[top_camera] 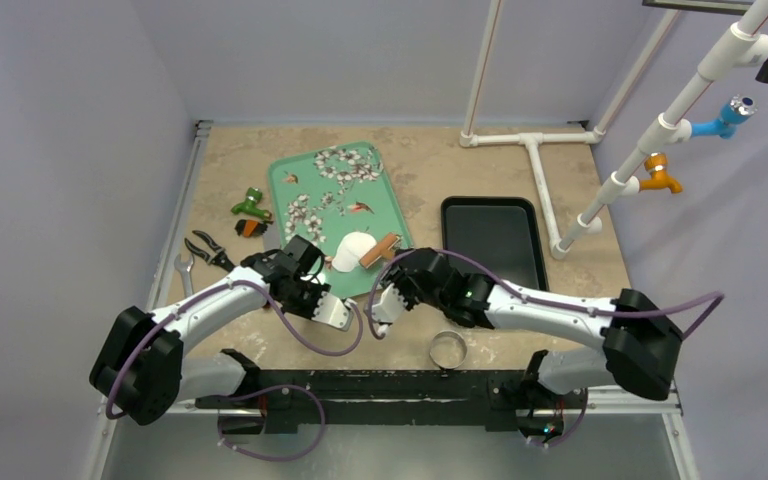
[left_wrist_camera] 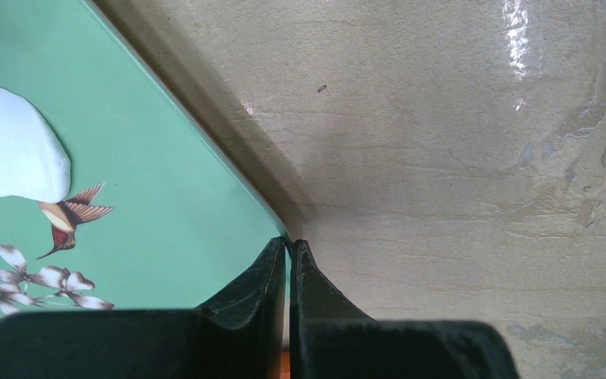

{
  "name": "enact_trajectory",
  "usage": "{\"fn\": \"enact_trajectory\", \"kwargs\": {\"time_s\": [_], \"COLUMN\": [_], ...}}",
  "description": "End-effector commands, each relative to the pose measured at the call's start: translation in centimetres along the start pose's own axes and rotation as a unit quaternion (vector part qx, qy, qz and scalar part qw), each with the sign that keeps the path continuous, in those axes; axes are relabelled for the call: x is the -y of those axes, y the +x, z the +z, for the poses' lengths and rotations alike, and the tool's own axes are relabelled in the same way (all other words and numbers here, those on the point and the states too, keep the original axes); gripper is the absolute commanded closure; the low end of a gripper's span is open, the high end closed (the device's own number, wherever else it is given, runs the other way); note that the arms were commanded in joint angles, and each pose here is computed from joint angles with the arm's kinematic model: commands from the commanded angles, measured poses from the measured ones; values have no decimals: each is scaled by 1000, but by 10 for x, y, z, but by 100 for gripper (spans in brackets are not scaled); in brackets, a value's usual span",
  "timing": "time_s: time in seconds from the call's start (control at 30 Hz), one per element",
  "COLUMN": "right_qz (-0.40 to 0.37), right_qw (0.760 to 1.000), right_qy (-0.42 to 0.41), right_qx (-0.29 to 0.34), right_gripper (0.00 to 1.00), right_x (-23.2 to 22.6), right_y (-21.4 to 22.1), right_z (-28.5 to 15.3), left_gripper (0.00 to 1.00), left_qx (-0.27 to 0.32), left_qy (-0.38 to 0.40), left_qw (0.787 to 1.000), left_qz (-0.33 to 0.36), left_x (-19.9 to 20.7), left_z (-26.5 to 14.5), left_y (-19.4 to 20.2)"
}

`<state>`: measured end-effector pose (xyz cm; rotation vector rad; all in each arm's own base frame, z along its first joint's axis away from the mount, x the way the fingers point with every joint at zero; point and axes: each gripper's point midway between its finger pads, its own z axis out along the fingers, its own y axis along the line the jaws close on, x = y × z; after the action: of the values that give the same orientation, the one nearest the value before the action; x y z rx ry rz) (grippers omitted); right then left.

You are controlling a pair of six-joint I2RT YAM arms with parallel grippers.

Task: Roll out the dumpling wrappers from the dough
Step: Flatten out the dough on the work surface.

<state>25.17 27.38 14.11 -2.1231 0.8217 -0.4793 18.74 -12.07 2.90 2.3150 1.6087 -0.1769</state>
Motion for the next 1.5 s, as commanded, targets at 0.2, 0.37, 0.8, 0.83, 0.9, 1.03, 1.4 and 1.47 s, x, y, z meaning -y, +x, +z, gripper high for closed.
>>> {"fn": "enact_trajectory", "kwargs": {"time_s": [0.2, 0.37, 0.8, 0.83, 0.9, 1.03, 1.4, 1.47], "right_qz": [21, 9, 17, 9, 1, -20, -57, -48], "right_qw": [983, 990, 991, 991, 990, 989, 985, 983], "right_qy": [182, 129, -119, -130, -142, -145, -165, -179], "right_qx": [18, 48, 51, 40, 24, 3, 6, -1], "right_gripper": [100, 100, 100, 100, 100, 100, 100, 100], "right_x": [112, 85, -54, -59, -66, -73, -80, -95], "right_y": [-2, -15, -19, -16, -12, -5, -15, -11], "right_z": [17, 33, 44, 42, 34, 28, 56, 42], "left_gripper": [100, 100, 100, 100, 100, 100, 100, 100], "left_qx": [34, 30, 31, 31, 31, 28, 28, 29], "left_qy": [40, 43, 39, 39, 39, 40, 38, 37], "left_qw": [999, 999, 999, 999, 999, 999, 999, 999], "left_qz": [-1, -3, -3, -4, -3, -1, 0, 1], "left_x": [19, 19, 16, 16, 16, 16, 16, 16], "left_z": [7, 9, 8, 8, 9, 9, 7, 8], "left_y": [-11, -9, -10, -10, -10, -9, -9, -9]}}
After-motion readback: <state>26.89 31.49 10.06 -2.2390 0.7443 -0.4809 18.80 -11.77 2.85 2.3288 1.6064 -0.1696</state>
